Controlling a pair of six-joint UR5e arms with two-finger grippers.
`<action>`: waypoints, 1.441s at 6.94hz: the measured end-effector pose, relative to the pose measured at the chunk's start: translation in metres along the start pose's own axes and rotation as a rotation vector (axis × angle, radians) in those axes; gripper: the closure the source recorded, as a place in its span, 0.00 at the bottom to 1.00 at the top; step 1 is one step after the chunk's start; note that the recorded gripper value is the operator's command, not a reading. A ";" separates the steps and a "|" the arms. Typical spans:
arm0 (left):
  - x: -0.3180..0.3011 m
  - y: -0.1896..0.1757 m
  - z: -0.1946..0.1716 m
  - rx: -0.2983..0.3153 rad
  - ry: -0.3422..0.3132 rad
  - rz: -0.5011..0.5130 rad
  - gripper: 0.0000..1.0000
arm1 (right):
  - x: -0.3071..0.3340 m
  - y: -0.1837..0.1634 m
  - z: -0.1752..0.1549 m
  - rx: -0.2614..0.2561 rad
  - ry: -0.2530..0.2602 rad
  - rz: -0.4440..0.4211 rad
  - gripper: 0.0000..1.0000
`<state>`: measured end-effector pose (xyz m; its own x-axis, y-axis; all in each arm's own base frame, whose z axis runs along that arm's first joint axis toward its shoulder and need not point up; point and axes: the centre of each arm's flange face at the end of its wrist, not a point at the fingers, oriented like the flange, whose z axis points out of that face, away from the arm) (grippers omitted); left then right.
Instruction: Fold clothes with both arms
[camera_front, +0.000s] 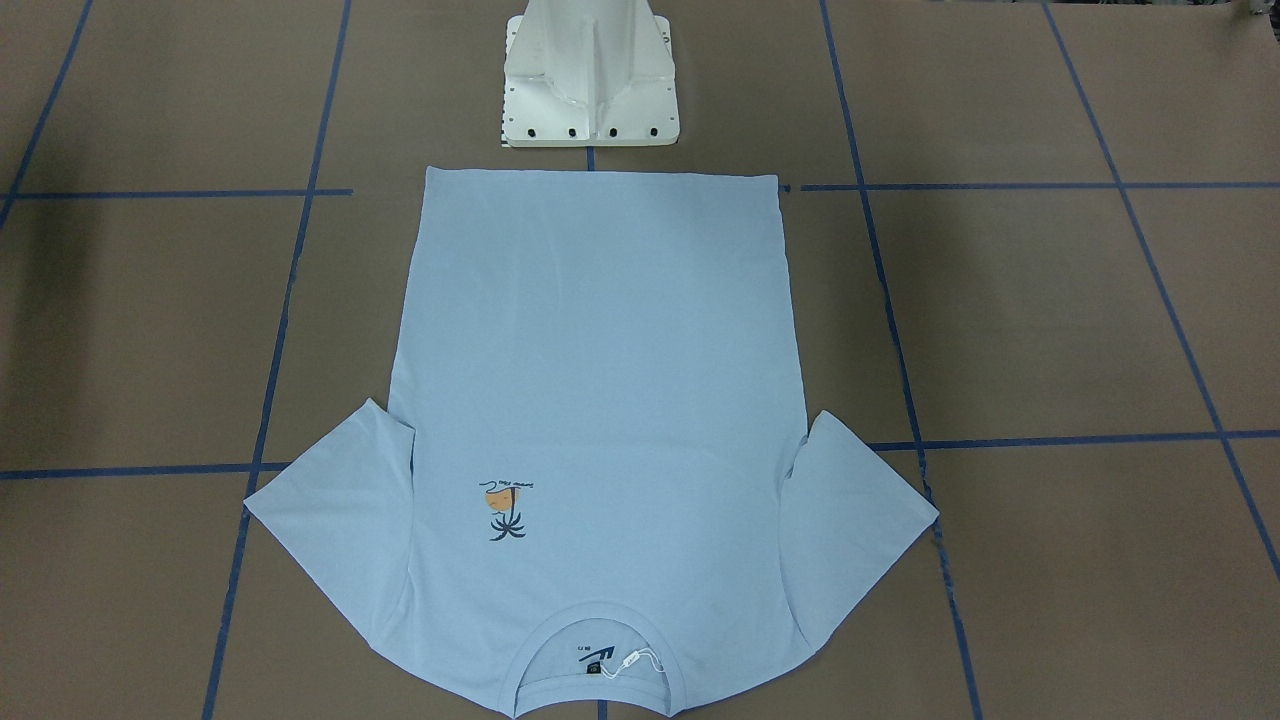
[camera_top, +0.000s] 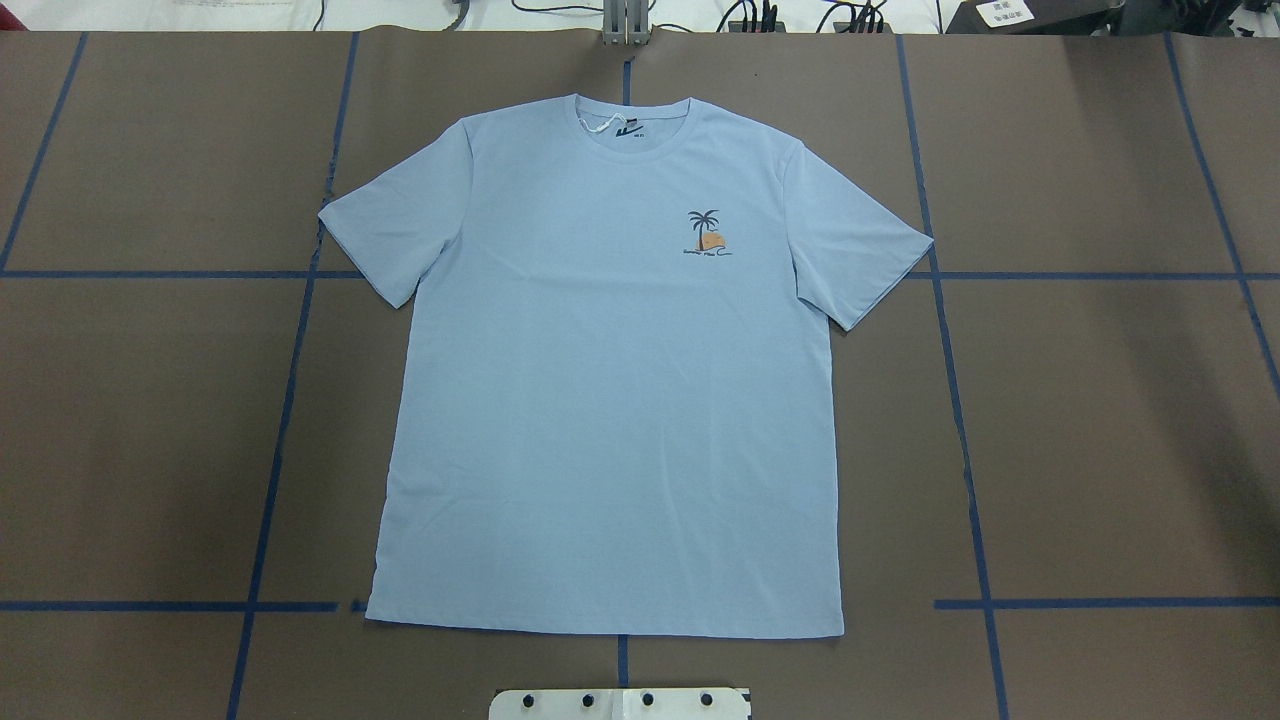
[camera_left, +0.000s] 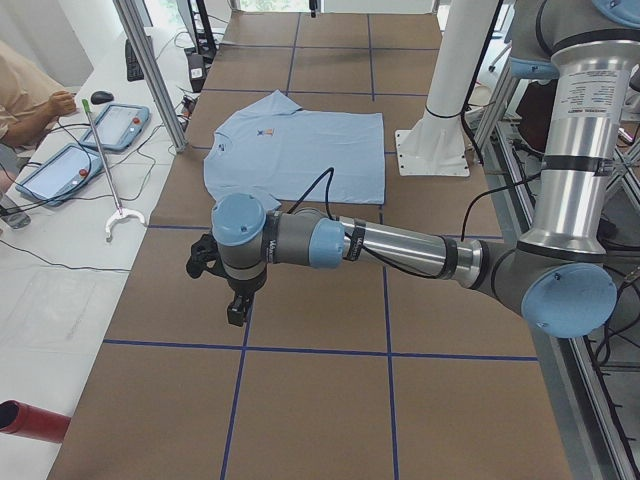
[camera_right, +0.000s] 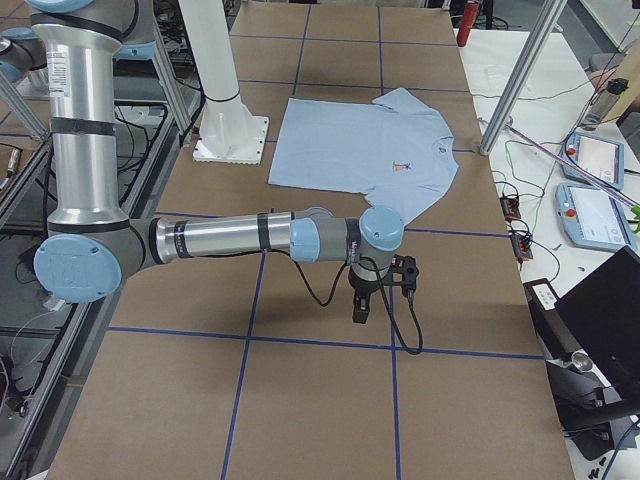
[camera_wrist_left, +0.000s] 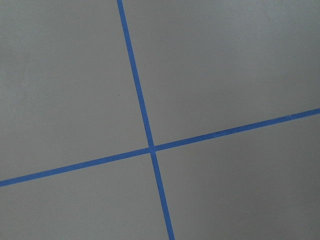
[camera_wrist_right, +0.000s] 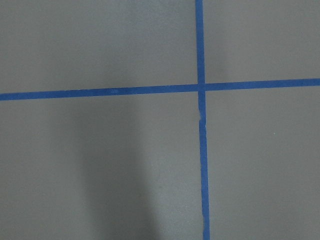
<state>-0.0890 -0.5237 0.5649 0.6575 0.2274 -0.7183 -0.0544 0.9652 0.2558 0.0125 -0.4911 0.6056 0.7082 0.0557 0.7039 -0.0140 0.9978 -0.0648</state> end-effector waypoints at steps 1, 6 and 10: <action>0.002 0.000 0.000 0.003 0.011 0.002 0.00 | -0.002 -0.001 -0.001 0.006 -0.007 -0.008 0.00; 0.012 0.001 -0.004 0.037 0.016 0.029 0.00 | -0.067 -0.036 0.030 0.096 -0.114 -0.136 0.00; -0.005 0.034 0.022 0.061 0.081 0.052 0.00 | -0.303 -0.079 0.098 0.191 -0.193 -0.015 0.01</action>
<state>-0.0774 -0.4954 0.5916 0.5916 0.2894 -0.7525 -0.0393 0.9426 0.3316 -0.2703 -0.5829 0.4666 0.5622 0.0283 0.8265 -0.1502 0.9863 0.0684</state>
